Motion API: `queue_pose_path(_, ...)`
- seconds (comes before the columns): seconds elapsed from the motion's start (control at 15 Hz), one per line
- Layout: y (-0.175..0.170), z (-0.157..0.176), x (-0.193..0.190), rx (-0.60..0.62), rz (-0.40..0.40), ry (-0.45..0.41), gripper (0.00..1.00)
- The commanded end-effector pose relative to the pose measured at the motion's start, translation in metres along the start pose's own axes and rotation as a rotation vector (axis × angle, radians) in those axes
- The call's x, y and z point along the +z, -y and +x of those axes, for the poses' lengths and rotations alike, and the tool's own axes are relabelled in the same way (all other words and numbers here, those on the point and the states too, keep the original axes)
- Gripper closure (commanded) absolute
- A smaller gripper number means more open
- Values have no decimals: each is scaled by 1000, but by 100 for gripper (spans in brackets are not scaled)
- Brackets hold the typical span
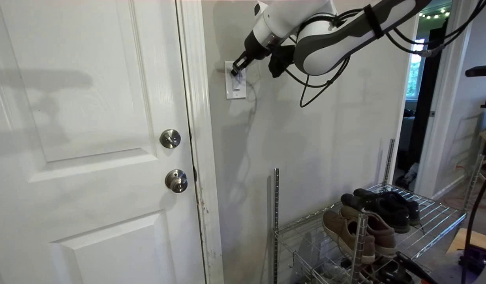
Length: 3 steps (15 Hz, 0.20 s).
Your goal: Switch on the light
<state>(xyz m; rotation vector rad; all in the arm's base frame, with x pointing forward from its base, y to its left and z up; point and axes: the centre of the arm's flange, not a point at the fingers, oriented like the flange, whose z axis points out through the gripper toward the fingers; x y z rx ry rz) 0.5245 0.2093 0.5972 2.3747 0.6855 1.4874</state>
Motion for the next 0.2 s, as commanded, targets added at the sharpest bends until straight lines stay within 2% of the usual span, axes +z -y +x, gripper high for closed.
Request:
queue_pose_path(0.0, -8, -5, 11, 11, -9, 11, 97)
queue_pose_path(0.13, -8, -8, 10, 6, -5, 13, 96)
